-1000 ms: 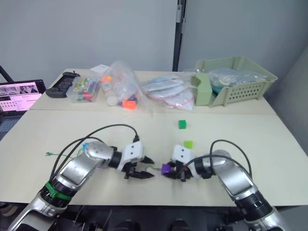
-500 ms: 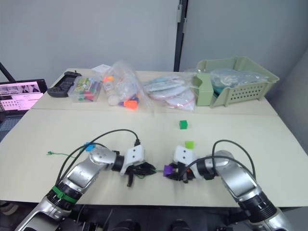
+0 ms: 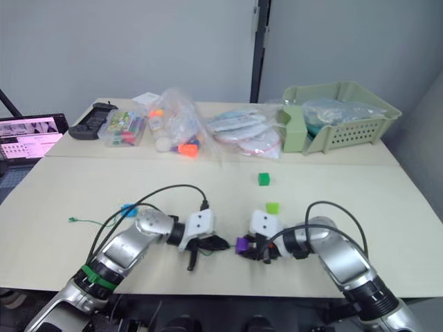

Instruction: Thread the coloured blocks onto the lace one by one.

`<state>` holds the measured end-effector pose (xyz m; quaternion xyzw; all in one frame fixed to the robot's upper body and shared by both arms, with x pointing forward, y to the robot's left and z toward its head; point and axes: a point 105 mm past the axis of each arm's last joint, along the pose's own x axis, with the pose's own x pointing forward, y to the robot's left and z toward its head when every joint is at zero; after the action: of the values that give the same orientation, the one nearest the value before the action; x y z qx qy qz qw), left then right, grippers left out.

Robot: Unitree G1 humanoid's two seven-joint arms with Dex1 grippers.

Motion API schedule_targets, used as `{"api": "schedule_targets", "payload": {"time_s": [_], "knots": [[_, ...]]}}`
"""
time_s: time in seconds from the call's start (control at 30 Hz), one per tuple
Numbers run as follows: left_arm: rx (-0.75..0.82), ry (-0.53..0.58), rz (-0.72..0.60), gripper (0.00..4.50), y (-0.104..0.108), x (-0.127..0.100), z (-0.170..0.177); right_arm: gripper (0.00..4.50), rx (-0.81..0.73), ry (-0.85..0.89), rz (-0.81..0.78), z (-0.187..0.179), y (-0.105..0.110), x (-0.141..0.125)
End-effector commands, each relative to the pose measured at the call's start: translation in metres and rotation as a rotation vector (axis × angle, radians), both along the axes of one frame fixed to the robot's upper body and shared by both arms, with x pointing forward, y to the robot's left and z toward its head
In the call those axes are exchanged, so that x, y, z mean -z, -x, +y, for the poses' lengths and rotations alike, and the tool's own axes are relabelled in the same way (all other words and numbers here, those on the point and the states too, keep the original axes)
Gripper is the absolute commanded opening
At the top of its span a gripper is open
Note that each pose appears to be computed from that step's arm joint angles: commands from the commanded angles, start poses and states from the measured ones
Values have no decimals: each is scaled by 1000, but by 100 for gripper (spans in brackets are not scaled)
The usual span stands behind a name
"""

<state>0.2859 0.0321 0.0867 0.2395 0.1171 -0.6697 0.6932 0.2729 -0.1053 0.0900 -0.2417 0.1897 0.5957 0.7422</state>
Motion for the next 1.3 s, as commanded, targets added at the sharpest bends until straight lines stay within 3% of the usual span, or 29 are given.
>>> {"api": "schedule_targets", "payload": {"time_s": [0.03, 0.23, 0.43, 0.5, 0.67, 0.7, 1.0, 1.3], "knots": [[30, 3, -35, 0, 0, -6, -14, 116, -15, 4, -7, 5, 2, -1], [9, 8, -21, 0, -2, -7, -18, 116, -12, 5, -10, 5, 1, -1], [24, 9, 6, 184, 0, -14, -9, 116, 20, -34, -9, 5, -1, -7], [31, 9, 8, 254, 1, -15, -7, 223, 22, -47, -10, 4, 1, -11], [53, -8, -44, 418, -2, -16, -14, 394, 59, -68, -28, -13, 11, -25], [57, -9, -49, 418, -3, -15, -18, 425, 67, -70, -28, -17, 13, -26], [104, -65, -74, 418, -7, -2, -39, 425, 125, 2, -43, -37, 10, -10], [115, -71, -61, 133, -8, -2, -42, 430, 105, 8, -41, -32, 7, -3]]}}
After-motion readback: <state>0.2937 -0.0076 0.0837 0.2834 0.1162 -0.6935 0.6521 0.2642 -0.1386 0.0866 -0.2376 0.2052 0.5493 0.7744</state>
